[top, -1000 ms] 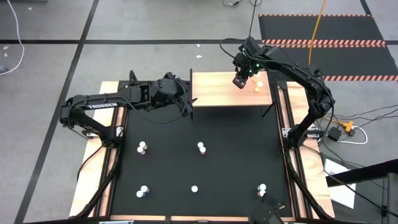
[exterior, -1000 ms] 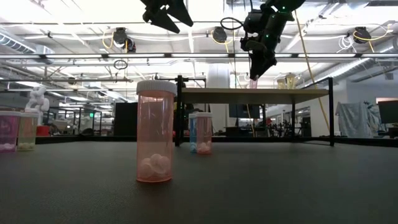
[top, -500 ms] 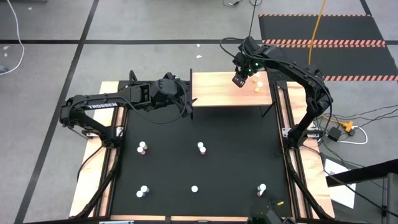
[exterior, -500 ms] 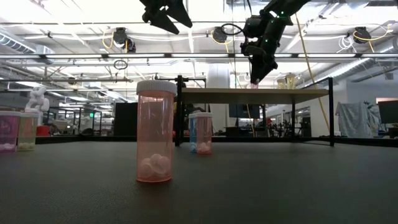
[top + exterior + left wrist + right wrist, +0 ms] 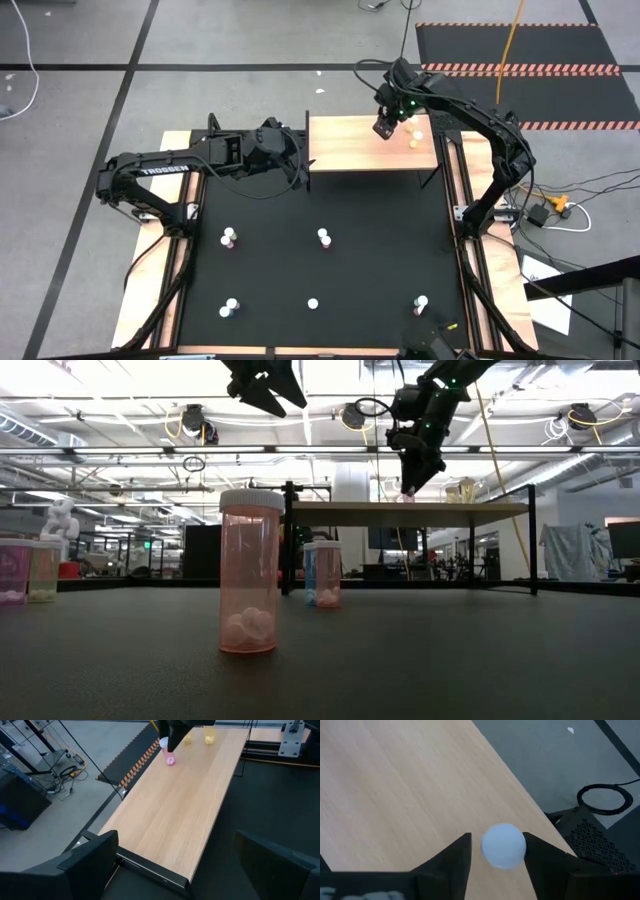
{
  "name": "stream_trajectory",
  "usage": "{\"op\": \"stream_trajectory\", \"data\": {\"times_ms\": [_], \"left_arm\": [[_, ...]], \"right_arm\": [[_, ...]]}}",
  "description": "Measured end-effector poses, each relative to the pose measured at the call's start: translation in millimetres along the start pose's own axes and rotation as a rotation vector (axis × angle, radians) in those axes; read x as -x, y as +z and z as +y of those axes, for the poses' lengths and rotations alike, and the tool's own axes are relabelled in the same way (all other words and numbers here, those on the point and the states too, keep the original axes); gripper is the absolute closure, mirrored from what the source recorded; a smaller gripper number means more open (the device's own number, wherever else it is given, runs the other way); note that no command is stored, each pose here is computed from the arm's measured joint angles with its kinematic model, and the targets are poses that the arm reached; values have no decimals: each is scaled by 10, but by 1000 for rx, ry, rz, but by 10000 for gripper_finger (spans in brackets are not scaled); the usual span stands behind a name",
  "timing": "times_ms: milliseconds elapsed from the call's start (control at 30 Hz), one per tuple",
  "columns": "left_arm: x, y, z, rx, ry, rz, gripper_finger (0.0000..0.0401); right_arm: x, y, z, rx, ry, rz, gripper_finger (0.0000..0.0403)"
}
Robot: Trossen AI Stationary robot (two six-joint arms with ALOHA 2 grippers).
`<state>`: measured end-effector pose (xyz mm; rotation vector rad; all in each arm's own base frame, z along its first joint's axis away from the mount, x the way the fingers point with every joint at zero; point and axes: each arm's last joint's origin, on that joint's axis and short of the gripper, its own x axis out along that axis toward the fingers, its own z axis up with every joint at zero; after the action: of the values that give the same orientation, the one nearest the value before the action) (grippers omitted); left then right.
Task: Pick and place medicine bottles onto shelf by color
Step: Put the top right pink medicine bottle on the shelf, then put the top left orange pill bottle on the shelf
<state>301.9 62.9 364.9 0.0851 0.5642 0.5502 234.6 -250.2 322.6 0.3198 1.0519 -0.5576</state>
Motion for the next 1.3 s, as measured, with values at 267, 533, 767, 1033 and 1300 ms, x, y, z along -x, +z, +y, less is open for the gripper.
{"op": "stream_trajectory", "data": {"times_ms": [267, 533, 767, 1033, 1300], "left_arm": [[0, -32, 0, 6, 0, 31, 9], [111, -23, 53, 147, 22, 24, 9], [152, -10, 83, 153, 33, 10, 9], [90, 105, 53, 222, 30, -105, 9], [100, 240, -11, 385, -91, -228, 9]], "right_arm": [[10, 14, -4, -17, -8, -18, 162], [477, -40, 116, 0, -30, -150, 144], [1228, -275, 420, -37, 2, -352, 148], [1463, -693, 1122, 20, 157, -377, 149], [1447, -1040, 1583, 50, 222, -359, 149]]}}
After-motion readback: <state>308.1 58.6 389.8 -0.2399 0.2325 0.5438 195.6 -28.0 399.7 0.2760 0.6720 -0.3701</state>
